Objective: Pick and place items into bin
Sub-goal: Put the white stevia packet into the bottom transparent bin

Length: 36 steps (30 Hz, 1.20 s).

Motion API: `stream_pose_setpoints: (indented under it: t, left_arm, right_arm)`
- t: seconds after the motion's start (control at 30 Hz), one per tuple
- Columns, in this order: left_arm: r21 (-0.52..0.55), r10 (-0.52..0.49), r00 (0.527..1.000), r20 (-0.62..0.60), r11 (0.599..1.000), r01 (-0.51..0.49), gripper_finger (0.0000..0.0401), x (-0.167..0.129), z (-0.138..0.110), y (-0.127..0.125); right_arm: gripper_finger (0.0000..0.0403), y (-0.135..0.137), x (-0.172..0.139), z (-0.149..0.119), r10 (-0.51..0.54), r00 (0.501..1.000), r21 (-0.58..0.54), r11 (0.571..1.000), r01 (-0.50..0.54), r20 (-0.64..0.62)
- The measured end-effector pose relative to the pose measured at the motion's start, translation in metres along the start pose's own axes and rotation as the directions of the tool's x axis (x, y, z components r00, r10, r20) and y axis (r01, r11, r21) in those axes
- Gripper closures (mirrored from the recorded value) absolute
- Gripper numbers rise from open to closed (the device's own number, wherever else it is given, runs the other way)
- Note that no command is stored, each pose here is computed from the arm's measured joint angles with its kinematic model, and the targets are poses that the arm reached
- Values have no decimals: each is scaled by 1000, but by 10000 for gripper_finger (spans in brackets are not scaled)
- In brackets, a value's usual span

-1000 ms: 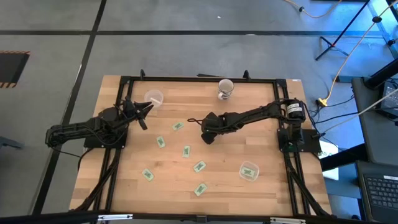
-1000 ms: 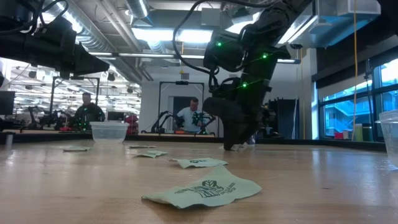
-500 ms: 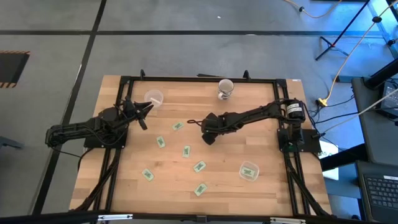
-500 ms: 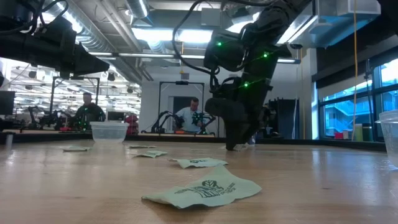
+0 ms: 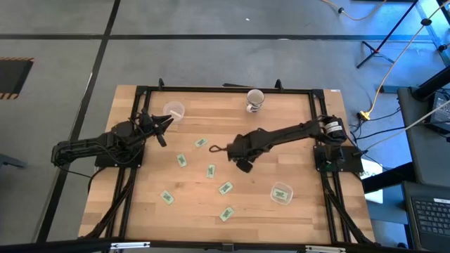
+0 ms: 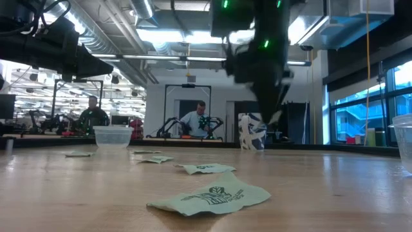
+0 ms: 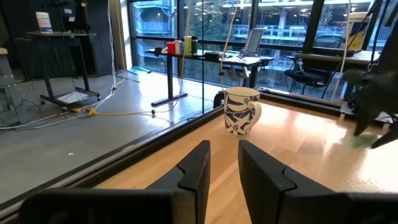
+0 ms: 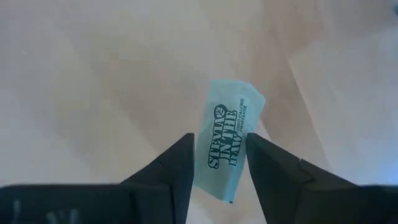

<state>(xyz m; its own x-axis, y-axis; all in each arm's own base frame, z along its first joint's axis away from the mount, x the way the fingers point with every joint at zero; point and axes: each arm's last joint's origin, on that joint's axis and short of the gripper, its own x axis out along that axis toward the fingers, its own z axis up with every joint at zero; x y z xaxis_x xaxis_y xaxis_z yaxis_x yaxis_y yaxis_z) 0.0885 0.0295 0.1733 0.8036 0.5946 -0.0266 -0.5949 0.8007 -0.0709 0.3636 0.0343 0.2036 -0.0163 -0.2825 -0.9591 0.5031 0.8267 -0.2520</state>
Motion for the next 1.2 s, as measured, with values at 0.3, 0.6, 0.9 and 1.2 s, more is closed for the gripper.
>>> stream_pose_setpoints:
  t: [0.3,0.6,0.9,1.2]
  left_arm:
    - [-11,0,1000,0,1000,0,324,0,0,0]
    - [-52,-1,1000,0,999,1,324,0,0,0]
    - [-53,0,1000,0,999,0,324,0,0,0]
    - [-163,-1,1000,0,987,1,324,0,0,0]
  right_arm:
    - [254,38,-66,-63,-46,984,-22,999,42,-175]
    - [254,79,-89,-124,21,978,55,998,-10,-206]
    - [254,93,-94,-159,-2,984,105,994,21,-179]
    - [254,92,-73,-172,-96,981,76,991,110,-168]
